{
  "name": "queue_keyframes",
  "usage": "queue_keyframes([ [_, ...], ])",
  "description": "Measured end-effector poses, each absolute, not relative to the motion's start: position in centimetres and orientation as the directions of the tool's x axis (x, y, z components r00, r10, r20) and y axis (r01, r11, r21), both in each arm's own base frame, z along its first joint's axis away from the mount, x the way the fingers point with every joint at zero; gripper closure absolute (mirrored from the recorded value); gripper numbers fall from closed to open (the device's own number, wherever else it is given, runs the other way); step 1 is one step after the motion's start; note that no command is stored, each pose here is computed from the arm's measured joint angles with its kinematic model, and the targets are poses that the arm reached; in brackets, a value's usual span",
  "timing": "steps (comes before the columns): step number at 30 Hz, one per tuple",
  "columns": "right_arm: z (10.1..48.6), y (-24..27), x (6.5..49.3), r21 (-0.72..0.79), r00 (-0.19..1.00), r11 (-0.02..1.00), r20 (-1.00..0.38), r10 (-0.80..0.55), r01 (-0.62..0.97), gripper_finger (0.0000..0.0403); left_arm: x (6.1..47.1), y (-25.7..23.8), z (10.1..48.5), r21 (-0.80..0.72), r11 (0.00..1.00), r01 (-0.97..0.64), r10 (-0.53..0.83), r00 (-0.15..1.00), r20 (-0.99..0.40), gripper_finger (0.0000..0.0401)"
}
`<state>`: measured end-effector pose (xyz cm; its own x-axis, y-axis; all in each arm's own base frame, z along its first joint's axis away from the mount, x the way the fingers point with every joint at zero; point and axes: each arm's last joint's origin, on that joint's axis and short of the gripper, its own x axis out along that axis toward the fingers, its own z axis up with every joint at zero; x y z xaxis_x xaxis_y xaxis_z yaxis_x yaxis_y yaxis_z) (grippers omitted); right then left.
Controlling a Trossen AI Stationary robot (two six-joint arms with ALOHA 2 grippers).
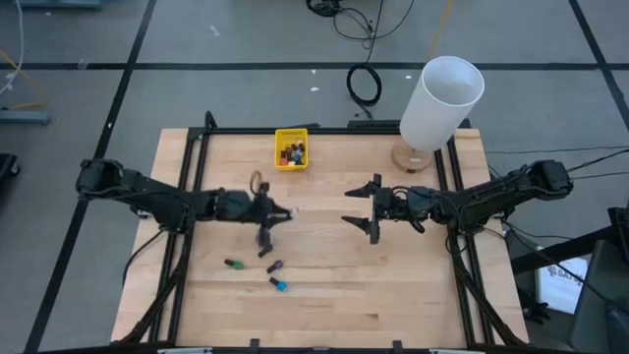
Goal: Pick & Place Nail Polish
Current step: Put the gray nail polish bottle into the yellow bin
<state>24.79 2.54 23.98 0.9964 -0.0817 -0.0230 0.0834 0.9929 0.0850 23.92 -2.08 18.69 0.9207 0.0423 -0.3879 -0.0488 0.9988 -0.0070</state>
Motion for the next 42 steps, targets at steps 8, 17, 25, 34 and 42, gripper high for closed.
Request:
queue_keyframes([
  [8, 23.8, 3.2, 24.7, 0.109, 0.998, 0.992, -0.039, -0.057, 0.061, 0.0083, 23.0, 3.9, 19.0, -0.023, 0.976, -0.215, 0.21, 0.967, -0.143, 0.0365],
  [17, 24.0, 3.4, 24.7, 0.103, 0.998, 0.993, -0.025, -0.049, 0.051, 0.0083, 22.6, 7.3, 19.7, -0.065, 0.931, -0.359, 0.352, 0.93, -0.103, 0.0365],
  [25, 23.9, 3.4, 24.7, 0.102, 0.998, 0.993, -0.03, -0.049, 0.052, 0.0083, 23.7, 9.5, 21.4, -0.18, 0.801, -0.571, 0.522, 0.813, -0.257, 0.0365],
  [34, 24.0, 3.4, 24.7, 0.103, 0.998, 0.993, -0.024, -0.049, 0.051, 0.0083, 26.9, 13.3, 22.1, -0.106, 0.718, -0.688, 0.577, 0.673, -0.463, 0.0365],
  [42, 23.9, 3.4, 24.7, 0.103, 0.998, 0.993, -0.035, -0.049, 0.053, 0.0083, 27.7, 17.1, 16.9, -0.172, 0.61, -0.774, 0.546, 0.567, -0.617, 0.0365],
])
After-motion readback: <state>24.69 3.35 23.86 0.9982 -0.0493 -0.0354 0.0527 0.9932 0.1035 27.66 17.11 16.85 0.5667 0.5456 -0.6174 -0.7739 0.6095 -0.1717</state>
